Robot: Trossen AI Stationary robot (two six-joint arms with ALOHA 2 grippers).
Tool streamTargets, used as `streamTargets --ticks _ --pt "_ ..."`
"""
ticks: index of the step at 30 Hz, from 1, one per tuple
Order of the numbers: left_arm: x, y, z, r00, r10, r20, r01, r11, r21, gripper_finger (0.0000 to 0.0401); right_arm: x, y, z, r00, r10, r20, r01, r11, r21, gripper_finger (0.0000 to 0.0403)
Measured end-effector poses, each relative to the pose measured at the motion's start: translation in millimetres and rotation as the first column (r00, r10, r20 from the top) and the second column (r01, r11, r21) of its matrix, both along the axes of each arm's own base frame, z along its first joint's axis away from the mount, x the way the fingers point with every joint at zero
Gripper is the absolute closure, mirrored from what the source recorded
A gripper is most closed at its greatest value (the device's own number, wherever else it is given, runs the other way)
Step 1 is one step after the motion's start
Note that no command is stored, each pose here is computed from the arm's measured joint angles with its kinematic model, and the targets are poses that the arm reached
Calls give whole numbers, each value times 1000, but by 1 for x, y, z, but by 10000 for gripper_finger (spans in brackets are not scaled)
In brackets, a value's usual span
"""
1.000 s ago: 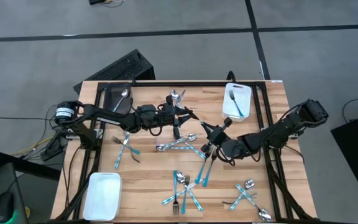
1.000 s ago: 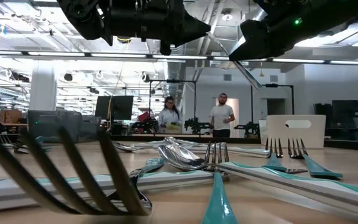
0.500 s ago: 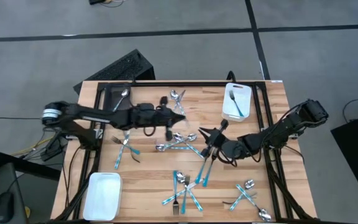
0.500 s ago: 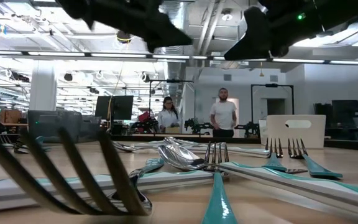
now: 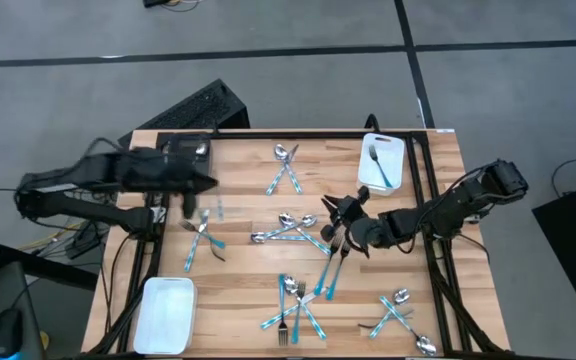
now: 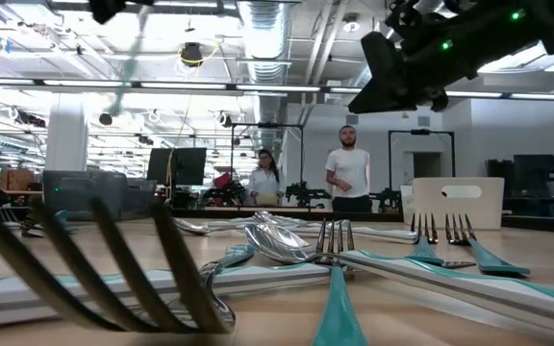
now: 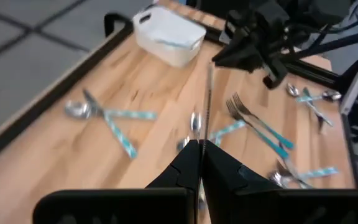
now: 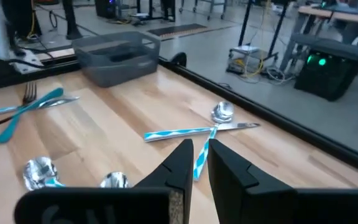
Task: Sort silverware by color (type)
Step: Put the light blue table knife into the bottom white bin
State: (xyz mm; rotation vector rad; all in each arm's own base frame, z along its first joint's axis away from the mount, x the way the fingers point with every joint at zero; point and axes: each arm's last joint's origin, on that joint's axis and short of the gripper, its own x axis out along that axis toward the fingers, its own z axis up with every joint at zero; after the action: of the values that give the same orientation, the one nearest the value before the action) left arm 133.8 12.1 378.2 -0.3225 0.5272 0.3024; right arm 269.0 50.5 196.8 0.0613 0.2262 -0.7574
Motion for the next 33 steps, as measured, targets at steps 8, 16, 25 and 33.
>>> streamTargets --ticks 8,16,25,33 --pt "-21 -12 -20 975 42 -219 -81 981 -174 401 -2 0 -5 999 24 -49 -23 1000 10 327" --pt "-17 -52 -48 951 -3 -309 -102 942 -320 401 -6 2 -11 997 12 -72 -8 999 51 327" --pt "-14 -108 -35 946 -114 -304 -10 926 -379 401 -6 3 -11 998 8 -57 -4 998 67 327" --pt "-11 -163 -21 867 -268 -421 54 889 -456 401 -5 4 -10 999 30 -37 -27 996 87 327"
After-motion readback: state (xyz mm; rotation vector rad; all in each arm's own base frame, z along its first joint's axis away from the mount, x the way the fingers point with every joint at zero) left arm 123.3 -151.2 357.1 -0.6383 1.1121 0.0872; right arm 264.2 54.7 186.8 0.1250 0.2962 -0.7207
